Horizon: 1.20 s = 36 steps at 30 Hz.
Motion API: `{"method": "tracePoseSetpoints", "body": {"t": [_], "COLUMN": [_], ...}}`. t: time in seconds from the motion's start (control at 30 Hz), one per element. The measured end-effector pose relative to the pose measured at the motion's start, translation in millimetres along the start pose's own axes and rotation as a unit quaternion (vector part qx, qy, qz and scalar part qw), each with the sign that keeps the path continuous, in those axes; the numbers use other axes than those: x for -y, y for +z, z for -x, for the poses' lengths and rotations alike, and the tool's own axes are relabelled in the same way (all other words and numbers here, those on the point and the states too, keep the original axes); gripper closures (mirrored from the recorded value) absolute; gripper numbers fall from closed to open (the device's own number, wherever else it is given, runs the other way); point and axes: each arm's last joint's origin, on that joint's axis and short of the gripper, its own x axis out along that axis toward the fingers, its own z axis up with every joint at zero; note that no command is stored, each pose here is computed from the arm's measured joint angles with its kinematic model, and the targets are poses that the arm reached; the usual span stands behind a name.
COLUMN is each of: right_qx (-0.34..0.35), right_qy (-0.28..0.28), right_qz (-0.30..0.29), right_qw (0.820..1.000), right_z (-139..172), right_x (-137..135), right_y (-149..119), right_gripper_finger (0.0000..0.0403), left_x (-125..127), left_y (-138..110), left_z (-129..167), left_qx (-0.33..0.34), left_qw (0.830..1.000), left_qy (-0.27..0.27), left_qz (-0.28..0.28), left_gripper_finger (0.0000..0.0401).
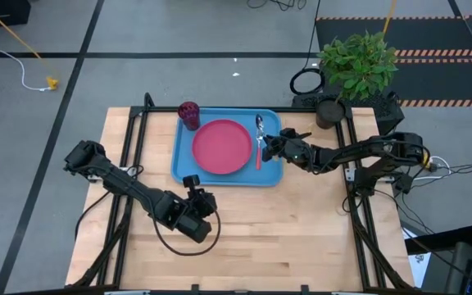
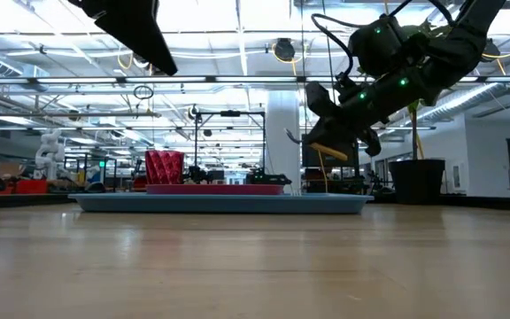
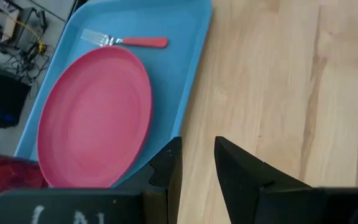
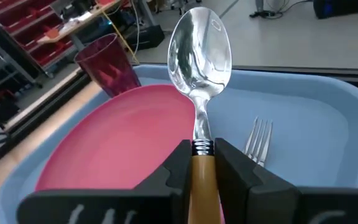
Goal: Pick and place plate/cup/fork/spoon on tray
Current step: Put the yellow spoon on the blue tray to the right of the pink fork
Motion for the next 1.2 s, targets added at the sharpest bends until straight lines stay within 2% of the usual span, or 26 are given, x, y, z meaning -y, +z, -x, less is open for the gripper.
{"method": "tracePoseSetpoints", "body": {"t": [0.17, 0.43, 0.77, 0.97, 1.2], "right_qx": [-0.011, -0.007, 0.058, 0.062, 0.049], "right_qy": [0.0, 0.004, -0.062, -0.071, -0.153], "right_qz": [0.019, 0.003, -0.026, -0.014, -0.003], "right_qw": [1.0, 1.0, 0.996, 0.995, 0.987], "right_z": [2, 11, 33, 22, -3], "right_x": [-1, -13, -32, -47, -35], "right_y": [-4, -13, -35, -40, -40], "right_gripper_finger": [0.0364, 0.0364, 0.0364, 0.0364, 0.0364], "left_x": [1, -1, -1, 1, 3], "left_y": [3, 8, 9, 17, 23], "left_z": [0, -3, -4, -5, -3], "left_qx": [0.012, 0.022, 0.025, 0.057, 0.084], "left_qw": [1.0, 1.0, 1.0, 0.998, 0.996], "left_qy": [-0.006, -0.007, -0.009, -0.021, -0.033], "left_qz": [-0.012, -0.012, -0.005, -0.007, -0.015], "left_gripper_finger": [0.0304, 0.0304, 0.0304, 0.0304, 0.0304]}}
